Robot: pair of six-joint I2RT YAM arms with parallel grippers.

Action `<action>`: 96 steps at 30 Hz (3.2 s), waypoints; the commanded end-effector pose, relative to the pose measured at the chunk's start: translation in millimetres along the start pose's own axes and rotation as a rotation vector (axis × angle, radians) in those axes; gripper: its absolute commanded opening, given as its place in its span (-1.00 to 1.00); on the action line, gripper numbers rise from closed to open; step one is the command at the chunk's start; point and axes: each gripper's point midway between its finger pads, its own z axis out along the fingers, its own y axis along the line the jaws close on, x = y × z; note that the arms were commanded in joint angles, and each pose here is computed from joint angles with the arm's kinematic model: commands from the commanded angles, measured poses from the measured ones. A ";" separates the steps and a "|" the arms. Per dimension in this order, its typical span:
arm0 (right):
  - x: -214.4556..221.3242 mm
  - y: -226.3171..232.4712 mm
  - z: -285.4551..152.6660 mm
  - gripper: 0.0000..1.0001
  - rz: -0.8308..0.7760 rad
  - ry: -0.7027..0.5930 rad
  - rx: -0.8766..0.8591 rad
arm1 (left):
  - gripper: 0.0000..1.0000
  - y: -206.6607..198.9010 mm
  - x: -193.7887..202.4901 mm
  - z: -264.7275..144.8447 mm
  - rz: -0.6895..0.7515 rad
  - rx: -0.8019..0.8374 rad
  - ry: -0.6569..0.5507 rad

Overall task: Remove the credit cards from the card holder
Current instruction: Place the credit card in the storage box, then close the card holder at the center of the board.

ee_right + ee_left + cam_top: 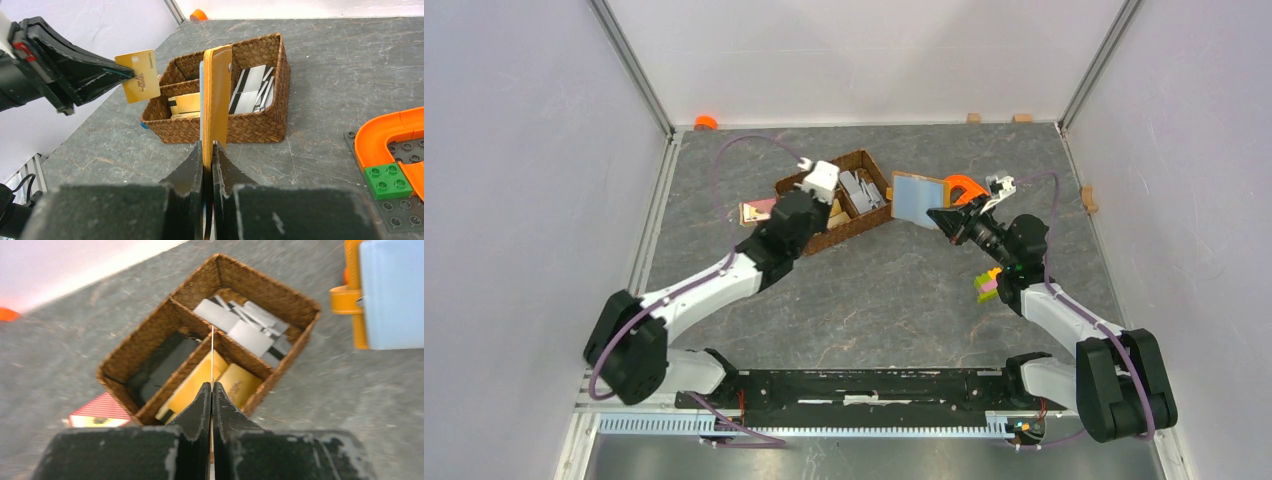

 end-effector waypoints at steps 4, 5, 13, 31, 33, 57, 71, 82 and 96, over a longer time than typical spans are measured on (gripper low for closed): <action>-10.9 2.9 -2.6 -1.00 -0.050 -0.038 -0.005 | -0.96 29.9 0.9 20.9 0.518 -0.245 0.154; -11.6 3.5 -2.9 -1.00 -0.050 -0.039 -0.006 | -0.96 27.8 4.5 24.0 0.545 -0.228 0.172; -14.8 8.7 -7.8 -1.00 -0.058 -0.052 -0.013 | -0.96 22.9 42.9 48.8 0.760 -0.170 0.359; -13.9 9.7 -5.7 -1.00 -0.042 -0.048 -0.027 | -0.11 20.5 38.0 67.5 0.695 -0.232 0.294; -14.3 10.1 -5.2 -1.00 -0.042 -0.050 -0.029 | 0.00 20.0 31.3 57.6 0.645 -0.225 0.255; -5.3 48.7 3.1 -1.00 0.108 -0.006 -0.278 | 1.00 -39.0 -20.7 -26.3 -0.244 0.236 -0.087; -1.4 53.1 -0.2 -1.00 0.095 -0.004 -0.292 | 1.00 -71.0 -20.8 -32.8 -0.434 0.671 -0.161; -3.4 61.8 -4.8 -1.00 0.074 -0.028 -0.328 | 1.00 -80.9 -31.8 -40.3 -0.515 0.864 -0.217; -6.9 97.4 -11.1 -1.00 0.121 -0.021 -0.483 | 0.69 -98.6 -41.6 -50.3 -0.583 1.087 -0.231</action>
